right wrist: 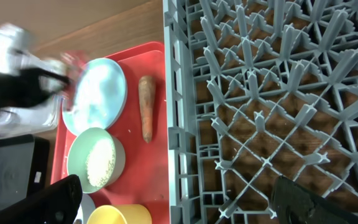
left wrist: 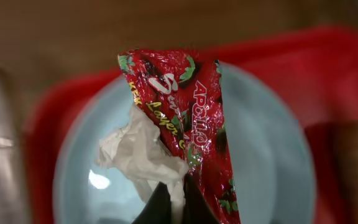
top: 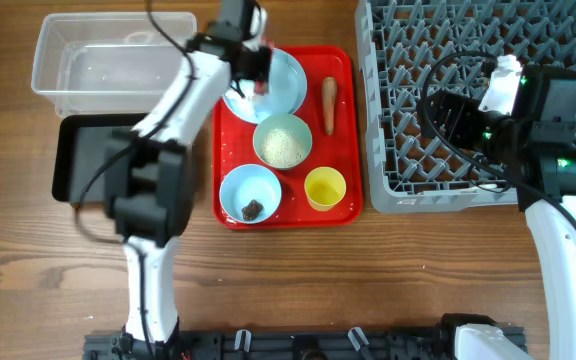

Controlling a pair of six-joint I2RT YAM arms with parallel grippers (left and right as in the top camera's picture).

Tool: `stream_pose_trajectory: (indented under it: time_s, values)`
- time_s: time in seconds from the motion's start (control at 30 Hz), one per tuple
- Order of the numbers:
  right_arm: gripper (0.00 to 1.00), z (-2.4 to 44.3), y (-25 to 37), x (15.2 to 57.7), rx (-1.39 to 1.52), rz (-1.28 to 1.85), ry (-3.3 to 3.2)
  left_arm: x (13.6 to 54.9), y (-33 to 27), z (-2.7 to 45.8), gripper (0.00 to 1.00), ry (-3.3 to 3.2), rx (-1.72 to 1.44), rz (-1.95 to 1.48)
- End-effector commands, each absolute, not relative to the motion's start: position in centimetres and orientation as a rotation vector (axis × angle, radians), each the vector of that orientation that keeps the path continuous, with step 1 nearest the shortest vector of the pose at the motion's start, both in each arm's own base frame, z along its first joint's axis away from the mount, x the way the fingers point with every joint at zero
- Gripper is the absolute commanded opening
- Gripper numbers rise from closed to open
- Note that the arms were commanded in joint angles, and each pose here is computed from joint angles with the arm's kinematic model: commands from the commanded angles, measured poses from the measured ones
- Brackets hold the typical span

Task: Sort waste into correct bins and load items into the dishwasher rack
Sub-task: 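Grasp the red wrapper with the left gripper, drop it in the clear bin, then pick the white tissue from the blue plate with the left gripper into the clear bin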

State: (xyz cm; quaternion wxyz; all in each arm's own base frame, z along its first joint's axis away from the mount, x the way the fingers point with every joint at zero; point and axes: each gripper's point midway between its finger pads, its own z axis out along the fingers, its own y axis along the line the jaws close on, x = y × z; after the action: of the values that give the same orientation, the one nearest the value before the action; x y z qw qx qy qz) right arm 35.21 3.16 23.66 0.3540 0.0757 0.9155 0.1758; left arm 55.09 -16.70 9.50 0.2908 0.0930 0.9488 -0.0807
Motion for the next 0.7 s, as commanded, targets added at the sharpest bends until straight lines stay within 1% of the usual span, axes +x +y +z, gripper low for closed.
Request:
stream_pose_trajectory:
  time_s: [0.0, 0.07, 0.1, 0.17, 0.2, 0.23, 0.27, 0.3, 0.33, 0.37, 0.47, 0.5, 0.6, 0.67]
  values:
    - [1.00, 24.2, 3.5, 35.6, 0.188, 0.475, 2.353, 56.4, -11.0, 22.5, 0.04, 2.291, 0.077, -0.218]
    - [1.00, 24.2, 3.5, 35.6, 0.188, 0.475, 2.353, 56.5, -6.1, 24.2, 0.04, 2.266, -0.019, -0.177]
    - [1.00, 24.2, 3.5, 35.6, 0.188, 0.475, 2.352, 56.4, -1.3, 23.0, 0.04, 2.302, -0.118, -0.131]
    - [1.00, 24.3, 3.5, 35.6, 0.188, 0.475, 2.350, 56.0, 1.5, 20.6, 0.04, 2.364, -0.224, -0.121]
    - [1.00, 24.5, 3.6, 35.9, 0.183, 0.474, 2.338, 55.7, 2.9, 18.0, 0.04, 2.426, -0.298, -0.119]
    - [1.00, 24.6, 3.5, 36.0, 0.181, 0.474, 2.329, 55.7, 3.3, 16.8, 0.04, 2.451, -0.312, -0.114]
    - [1.00, 24.8, 3.5, 36.2, 0.178, 0.473, 2.320, 55.7, 3.9, 15.2, 0.13, 2.480, -0.337, -0.100]
    - [1.00, 24.9, 3.5, 36.3, 0.177, 0.473, 2.314, 55.8, 4.3, 13.6, 0.47, 2.505, -0.362, -0.094]
    - [1.00, 24.9, 3.5, 36.3, 0.177, 0.473, 2.315, 55.9, 4.3, 12.8, 0.84, 2.519, -0.365, -0.094]
    - [1.00, 24.9, 3.5, 36.3, 0.176, 0.473, 2.315, 55.9, 4.3, 12.8, 1.00, 2.518, -0.364, -0.093]
    - [1.00, 24.9, 3.5, 36.3, 0.176, 0.473, 2.315, 56.1, 4.3, 15.0, 1.00, 2.468, -0.354, -0.097]
    - [1.00, 24.9, 3.5, 36.2, 0.177, 0.473, 2.316, 55.9, 3.5, 16.6, 1.00, 2.447, -0.328, -0.125]
    - [1.00, 24.9, 3.5, 36.3, 0.177, 0.473, 2.315, 54.5, -1.6, 19.8, 1.00, 2.442, -0.092, -0.174]
    - [1.00, 24.9, 3.5, 36.2, 0.176, 0.473, 2.316, 53.3, -6.0, 19.5, 0.97, 2.480, 0.089, -0.179]
